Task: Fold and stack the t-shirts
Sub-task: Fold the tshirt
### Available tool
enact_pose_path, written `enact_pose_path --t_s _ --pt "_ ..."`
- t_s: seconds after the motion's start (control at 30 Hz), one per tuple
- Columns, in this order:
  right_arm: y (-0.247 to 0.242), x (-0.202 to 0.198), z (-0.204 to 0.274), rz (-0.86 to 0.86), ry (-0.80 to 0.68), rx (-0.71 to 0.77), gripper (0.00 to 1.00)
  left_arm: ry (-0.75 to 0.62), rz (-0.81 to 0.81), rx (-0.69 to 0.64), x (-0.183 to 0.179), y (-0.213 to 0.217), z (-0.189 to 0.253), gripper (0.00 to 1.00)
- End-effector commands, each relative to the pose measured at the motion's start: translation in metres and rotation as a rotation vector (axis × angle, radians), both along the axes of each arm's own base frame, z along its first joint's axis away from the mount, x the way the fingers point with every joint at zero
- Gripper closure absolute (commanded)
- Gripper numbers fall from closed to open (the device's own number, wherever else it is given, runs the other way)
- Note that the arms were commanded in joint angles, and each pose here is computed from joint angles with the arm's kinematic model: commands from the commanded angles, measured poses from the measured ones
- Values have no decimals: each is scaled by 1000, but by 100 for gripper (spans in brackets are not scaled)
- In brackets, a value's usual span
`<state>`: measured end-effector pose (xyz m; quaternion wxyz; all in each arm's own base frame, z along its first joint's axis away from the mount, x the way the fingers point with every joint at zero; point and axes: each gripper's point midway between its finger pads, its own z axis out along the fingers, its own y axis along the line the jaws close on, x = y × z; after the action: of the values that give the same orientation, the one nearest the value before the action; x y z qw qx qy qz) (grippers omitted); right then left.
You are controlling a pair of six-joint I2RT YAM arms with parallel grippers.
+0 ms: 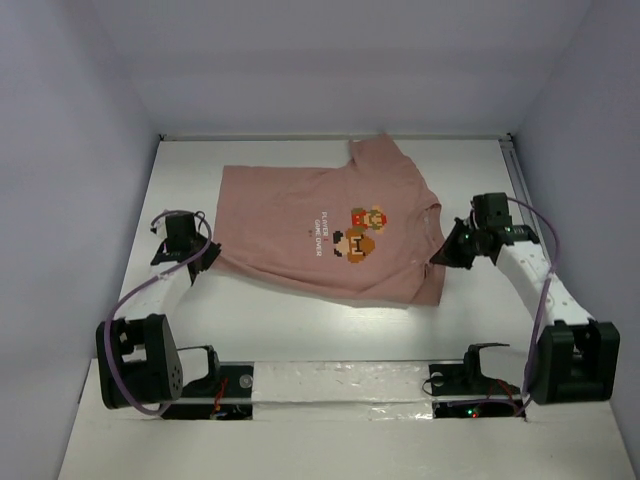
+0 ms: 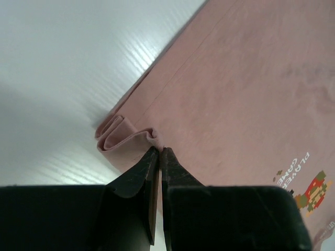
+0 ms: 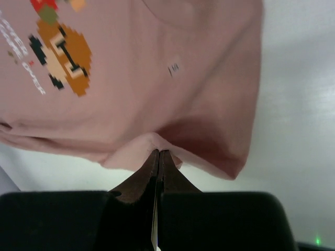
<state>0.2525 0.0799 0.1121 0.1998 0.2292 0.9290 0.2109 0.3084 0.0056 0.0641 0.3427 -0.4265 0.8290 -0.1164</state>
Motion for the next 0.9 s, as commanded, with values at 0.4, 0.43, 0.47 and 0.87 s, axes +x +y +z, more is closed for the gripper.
enact_pose_path --t_s 0.4,0.43,0.47,0.87 --pt "-17 160 51 25 -249 -138 100 -74 -25 37 68 10 41 100" --pt "-17 173 50 25 -254 -138 100 -44 -25 31 69 9 30 100" --pt "-17 179 49 29 -255 -141 100 -32 -30 25 70 8 25 100" --pt "-14 245 24 47 -247 -142 100 56 -34 18 88 10 -13 100"
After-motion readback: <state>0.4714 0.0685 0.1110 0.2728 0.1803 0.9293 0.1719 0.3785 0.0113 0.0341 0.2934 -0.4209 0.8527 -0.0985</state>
